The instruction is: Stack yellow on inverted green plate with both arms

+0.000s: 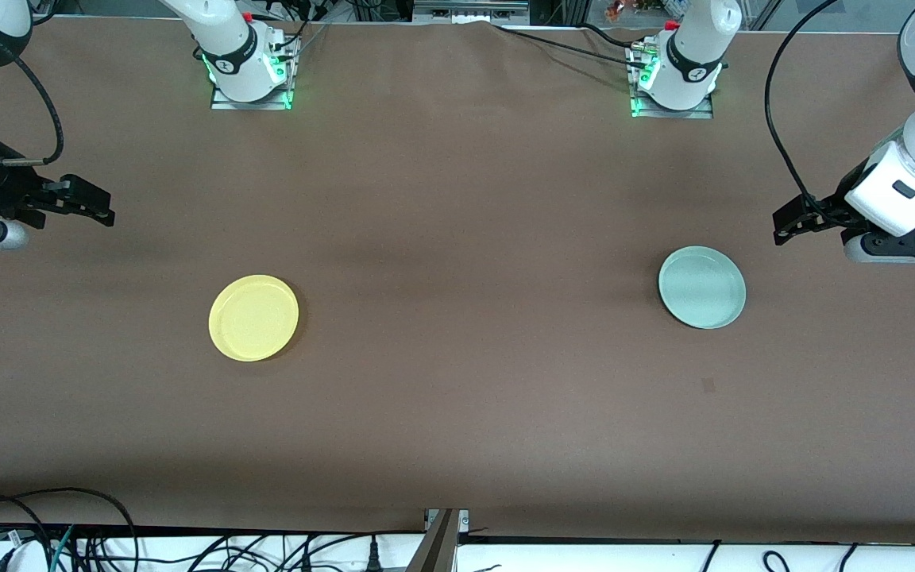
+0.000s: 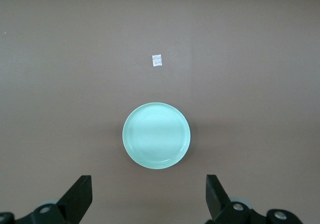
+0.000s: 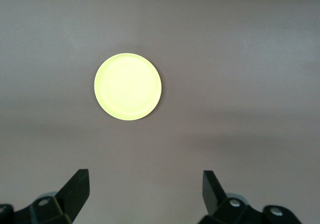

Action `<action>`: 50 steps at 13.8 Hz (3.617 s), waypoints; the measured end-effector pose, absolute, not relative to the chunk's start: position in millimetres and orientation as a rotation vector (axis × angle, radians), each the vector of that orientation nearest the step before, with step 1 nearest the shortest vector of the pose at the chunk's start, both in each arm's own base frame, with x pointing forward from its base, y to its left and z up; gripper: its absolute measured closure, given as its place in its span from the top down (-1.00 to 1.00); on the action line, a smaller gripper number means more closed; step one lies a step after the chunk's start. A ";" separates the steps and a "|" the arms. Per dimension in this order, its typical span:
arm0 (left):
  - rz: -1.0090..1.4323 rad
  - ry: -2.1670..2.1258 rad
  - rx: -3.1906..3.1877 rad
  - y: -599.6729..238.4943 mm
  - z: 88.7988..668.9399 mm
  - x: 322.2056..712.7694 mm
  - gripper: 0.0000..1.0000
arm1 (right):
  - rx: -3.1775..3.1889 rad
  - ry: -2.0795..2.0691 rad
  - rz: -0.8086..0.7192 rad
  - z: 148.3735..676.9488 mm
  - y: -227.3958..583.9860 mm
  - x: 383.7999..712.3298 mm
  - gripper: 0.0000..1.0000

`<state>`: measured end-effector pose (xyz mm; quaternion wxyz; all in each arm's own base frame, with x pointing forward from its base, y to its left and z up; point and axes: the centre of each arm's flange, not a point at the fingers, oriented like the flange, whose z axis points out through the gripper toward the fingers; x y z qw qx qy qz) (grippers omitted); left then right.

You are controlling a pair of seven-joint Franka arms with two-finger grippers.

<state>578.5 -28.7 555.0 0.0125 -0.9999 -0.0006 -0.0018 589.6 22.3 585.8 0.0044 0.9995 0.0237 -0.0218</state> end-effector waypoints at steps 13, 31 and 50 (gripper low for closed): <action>0.187 0.077 -3.107 -15.3 524.9 581.0 1.00 | 3.131 0.074 -0.069 585.6 22.3 589.7 1.00; 0.296 1.020 -3.002 62.6 235.6 635.9 1.00 | 3.129 0.074 -0.084 580.1 22.2 591.9 1.00; 0.157 1.258 -2.901 55.5 201.3 616.6 -0.93 | 3.129 0.074 -0.086 579.8 22.1 591.9 1.00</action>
